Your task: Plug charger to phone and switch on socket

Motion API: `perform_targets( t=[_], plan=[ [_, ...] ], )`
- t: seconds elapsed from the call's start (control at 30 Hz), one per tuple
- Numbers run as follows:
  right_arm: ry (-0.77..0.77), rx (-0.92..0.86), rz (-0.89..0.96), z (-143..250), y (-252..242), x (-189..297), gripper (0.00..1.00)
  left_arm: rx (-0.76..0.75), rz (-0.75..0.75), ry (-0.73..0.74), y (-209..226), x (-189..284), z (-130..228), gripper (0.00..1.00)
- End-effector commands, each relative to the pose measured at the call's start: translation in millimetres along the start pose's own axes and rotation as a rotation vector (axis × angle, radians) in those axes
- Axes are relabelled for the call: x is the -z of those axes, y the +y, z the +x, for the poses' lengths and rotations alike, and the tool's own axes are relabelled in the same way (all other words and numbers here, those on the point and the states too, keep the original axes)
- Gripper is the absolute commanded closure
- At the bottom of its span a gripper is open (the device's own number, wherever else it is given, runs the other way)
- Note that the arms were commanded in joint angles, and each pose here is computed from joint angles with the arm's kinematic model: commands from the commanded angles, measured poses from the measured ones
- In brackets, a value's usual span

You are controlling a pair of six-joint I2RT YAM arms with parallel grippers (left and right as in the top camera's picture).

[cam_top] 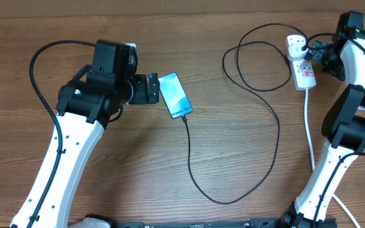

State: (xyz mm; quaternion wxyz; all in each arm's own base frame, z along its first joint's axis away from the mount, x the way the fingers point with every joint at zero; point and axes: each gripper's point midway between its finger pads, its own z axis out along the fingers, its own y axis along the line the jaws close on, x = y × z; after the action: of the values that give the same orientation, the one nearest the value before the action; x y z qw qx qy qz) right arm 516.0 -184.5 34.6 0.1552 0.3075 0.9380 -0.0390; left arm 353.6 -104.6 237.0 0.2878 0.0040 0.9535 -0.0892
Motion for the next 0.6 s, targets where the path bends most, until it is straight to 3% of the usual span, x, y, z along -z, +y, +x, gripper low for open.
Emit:
perform_targets(
  t=[0.0,0.27,0.57],
  plan=[
    [0.028,-0.001,-0.034,6.7,9.5,-10.2,0.00,-0.019,-0.013,-0.003,1.9,-1.6,-0.8,0.00],
    [0.079,-0.094,-0.176,6.5,7.1,-9.4,0.00,-0.019,-0.013,-0.002,1.9,-1.7,-0.7,0.01],
    [0.088,-0.097,-0.190,7.2,5.7,-9.8,0.00,-0.015,-0.012,-0.003,1.8,-1.7,-0.8,0.01]
  ],
)
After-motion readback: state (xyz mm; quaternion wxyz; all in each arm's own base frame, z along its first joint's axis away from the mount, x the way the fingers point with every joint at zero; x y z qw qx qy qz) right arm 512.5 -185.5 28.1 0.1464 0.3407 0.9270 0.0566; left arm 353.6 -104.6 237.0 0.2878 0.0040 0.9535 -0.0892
